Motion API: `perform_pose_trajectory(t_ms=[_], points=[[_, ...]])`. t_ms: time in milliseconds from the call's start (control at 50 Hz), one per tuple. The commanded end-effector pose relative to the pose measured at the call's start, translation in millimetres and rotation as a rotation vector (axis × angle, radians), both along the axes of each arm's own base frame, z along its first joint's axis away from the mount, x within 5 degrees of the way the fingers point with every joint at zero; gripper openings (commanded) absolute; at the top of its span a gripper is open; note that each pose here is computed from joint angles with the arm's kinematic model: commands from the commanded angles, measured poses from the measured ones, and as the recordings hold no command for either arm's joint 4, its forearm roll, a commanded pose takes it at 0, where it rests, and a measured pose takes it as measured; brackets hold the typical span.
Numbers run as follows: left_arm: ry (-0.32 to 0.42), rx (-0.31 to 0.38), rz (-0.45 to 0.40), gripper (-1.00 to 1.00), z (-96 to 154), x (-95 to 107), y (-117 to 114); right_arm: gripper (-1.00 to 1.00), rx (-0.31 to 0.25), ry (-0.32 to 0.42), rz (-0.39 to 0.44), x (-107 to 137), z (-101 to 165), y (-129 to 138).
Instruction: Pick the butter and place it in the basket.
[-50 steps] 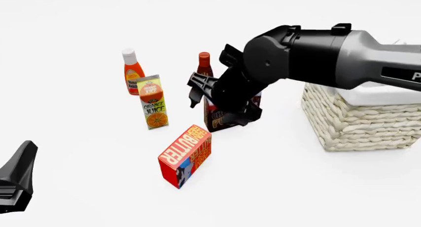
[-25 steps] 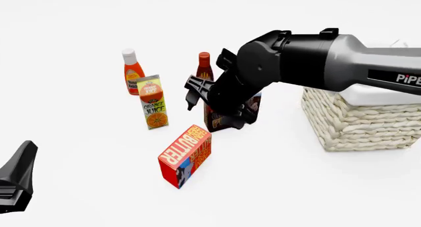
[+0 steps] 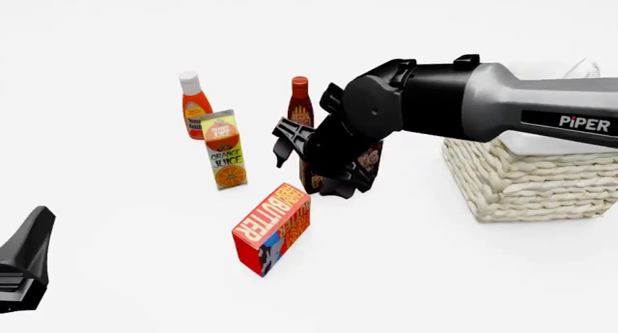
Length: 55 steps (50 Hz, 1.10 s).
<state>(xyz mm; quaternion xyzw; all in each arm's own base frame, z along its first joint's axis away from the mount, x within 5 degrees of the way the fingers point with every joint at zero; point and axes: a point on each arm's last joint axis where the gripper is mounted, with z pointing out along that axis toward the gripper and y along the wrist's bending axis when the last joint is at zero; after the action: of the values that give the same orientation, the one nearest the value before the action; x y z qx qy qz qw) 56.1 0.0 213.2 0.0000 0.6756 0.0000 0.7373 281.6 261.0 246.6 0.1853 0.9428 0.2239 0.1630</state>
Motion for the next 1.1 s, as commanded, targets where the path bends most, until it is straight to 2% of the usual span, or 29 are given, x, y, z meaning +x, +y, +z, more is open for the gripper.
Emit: perform_pose_trajectory(t_ms=[20, 1100], points=[[0.000, 0.000, 0.000, 1.00, 0.0, 0.0, 0.0, 1.00, 0.007, 0.014, -0.021, 0.5, -6.0, 2.2], [0.000, 0.000, 0.000, 1.00, 0.0, 0.0, 0.0, 1.00, -0.011, 0.036, 0.016, 2.7, -23.7, 27.5]])
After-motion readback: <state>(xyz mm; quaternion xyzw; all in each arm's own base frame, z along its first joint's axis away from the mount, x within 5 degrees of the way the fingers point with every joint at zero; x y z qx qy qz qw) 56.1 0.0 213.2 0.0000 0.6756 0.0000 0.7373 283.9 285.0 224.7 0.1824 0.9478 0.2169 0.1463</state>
